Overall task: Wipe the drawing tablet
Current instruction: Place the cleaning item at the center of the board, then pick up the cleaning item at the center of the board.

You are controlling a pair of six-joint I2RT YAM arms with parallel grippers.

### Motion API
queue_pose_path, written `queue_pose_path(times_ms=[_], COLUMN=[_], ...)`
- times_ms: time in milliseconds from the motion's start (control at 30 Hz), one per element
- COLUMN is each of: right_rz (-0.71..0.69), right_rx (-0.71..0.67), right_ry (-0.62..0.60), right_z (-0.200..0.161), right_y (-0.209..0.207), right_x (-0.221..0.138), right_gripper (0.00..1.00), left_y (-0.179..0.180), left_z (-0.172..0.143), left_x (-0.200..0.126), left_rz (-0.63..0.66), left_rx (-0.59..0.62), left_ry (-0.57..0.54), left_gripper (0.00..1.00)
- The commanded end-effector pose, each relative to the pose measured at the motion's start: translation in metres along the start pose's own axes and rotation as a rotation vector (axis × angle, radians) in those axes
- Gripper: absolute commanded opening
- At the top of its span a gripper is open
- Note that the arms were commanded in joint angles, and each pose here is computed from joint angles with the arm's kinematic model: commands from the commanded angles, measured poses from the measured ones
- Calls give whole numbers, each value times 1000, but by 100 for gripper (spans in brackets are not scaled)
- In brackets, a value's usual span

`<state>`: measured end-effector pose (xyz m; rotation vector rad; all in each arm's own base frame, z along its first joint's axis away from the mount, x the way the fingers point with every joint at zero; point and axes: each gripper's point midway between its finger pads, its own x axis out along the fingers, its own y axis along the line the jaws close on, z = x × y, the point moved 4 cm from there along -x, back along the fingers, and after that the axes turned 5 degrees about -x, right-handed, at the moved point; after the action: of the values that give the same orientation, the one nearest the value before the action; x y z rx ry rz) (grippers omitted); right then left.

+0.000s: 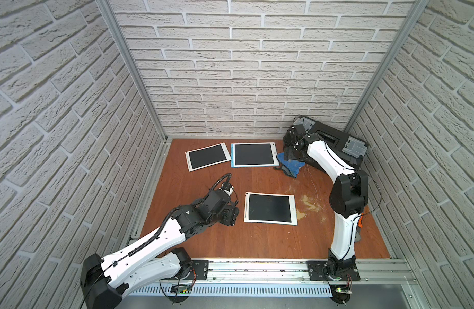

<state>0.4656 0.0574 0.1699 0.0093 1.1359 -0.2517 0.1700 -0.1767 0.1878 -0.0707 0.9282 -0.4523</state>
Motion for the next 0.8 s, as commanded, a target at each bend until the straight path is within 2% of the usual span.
queue_pose_path(times_ms=[0,200,333,533,767], right_rz=[-2,13,56,7,-40], right_rx=[70,237,340,376,440], right_ry=[57,54,6,46,-9], right_z=[-17,-19,-15,-2,14], right_y=[2,12,20,26,20], right_x=[20,46,60,80,82], right_gripper=[99,100,100,100,100], left_y=[0,0,-3,1,6], left_z=[-2,-2,1,2,2], left_x=[1,3,3,5,8], left_rz=[-5,-5,-2,12,-9], left_rx=[-7,6,30,53,41], left_ry=[-13,-7,2,3,17], left_gripper=[76,76,77,77,78])
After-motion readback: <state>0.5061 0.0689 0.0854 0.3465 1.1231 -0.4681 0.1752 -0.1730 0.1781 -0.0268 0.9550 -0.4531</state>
